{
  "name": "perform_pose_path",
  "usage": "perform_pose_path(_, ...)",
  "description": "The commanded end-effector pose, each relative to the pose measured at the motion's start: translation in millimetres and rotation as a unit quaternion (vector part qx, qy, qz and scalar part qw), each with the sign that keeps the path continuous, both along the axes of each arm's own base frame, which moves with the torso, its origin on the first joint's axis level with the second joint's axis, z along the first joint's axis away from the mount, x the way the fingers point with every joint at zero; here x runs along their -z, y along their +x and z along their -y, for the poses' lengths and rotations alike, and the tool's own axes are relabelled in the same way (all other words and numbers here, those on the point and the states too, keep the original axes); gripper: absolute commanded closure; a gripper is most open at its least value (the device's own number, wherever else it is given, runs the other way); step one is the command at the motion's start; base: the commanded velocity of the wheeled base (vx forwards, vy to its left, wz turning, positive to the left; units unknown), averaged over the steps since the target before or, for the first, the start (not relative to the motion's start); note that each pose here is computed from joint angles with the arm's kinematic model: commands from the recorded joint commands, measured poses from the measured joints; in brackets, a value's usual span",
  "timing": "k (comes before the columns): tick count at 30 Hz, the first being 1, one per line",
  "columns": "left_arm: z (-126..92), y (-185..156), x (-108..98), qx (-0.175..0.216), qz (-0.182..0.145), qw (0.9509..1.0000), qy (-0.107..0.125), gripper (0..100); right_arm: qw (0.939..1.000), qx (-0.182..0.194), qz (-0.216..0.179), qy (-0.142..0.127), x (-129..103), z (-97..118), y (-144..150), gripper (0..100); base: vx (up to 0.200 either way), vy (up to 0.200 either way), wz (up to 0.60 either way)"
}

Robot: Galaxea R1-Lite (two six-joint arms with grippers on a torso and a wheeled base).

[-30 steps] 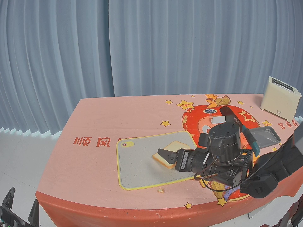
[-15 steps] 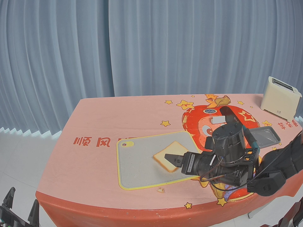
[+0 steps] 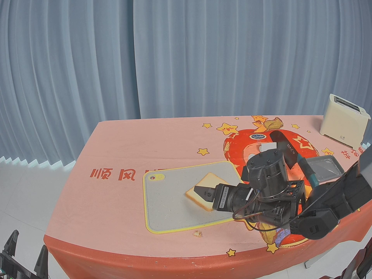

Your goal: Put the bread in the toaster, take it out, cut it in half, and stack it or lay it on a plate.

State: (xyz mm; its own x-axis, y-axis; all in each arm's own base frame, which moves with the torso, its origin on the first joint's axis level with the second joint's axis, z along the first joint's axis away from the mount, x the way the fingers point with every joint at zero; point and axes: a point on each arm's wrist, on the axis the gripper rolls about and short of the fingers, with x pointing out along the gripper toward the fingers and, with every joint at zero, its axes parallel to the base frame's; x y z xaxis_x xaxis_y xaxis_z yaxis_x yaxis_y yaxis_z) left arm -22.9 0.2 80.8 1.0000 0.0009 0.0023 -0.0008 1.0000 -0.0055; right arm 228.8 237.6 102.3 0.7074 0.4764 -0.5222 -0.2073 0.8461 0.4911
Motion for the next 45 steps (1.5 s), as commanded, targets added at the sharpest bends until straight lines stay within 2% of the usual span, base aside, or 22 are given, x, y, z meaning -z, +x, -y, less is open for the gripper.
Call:
perform_pose_path(1,0.0,1.1,4.9,0.000,-0.007,1.0000,0.000,0,1.0000,0.000,-0.001,-0.001,4.1,-7.0,5.7,0,0.000,0.000,0.00)
perform_pose_path(7,0.0,1.1,4.9,0.000,-0.007,1.0000,0.000,0,0.9998,0.000,0.012,0.013,-7.2,-5.9,4.7,0,0.000,0.000,0.00)
perform_pose_path(9,0.0,1.1,4.9,0.000,-0.007,1.0000,0.000,0,0.9994,0.001,0.022,0.025,-19.0,-0.6,0.4,0,0.000,0.000,0.00)
perform_pose_path(14,0.0,1.1,4.9,0.000,-0.007,1.0000,0.000,0,0.9964,0.024,0.041,0.070,-49.8,26.3,-12.2,0,0.000,0.000,0.00)
perform_pose_path(19,0.0,1.1,4.9,0.000,-0.007,1.0000,0.000,0,0.9911,0.051,0.074,0.099,-78.4,59.7,-19.1,0,0.000,0.000,0.00)
perform_pose_path(22,0.0,1.1,4.9,0.000,-0.007,1.0000,0.000,0,0.9884,0.058,0.087,0.110,-88.2,68.8,-21.0,0,0.000,0.000,0.00)
perform_pose_path(31,0.0,1.1,4.9,0.000,-0.007,1.0000,0.000,0,0.9855,0.060,0.101,0.123,-96.6,75.6,-22.6,0,0.000,0.000,0.00)
perform_pose_path(45,0.0,1.1,4.9,0.000,-0.007,1.0000,0.000,0,0.9844,0.070,0.105,0.123,-97.9,82.0,-21.1,0,0.000,0.000,0.00)
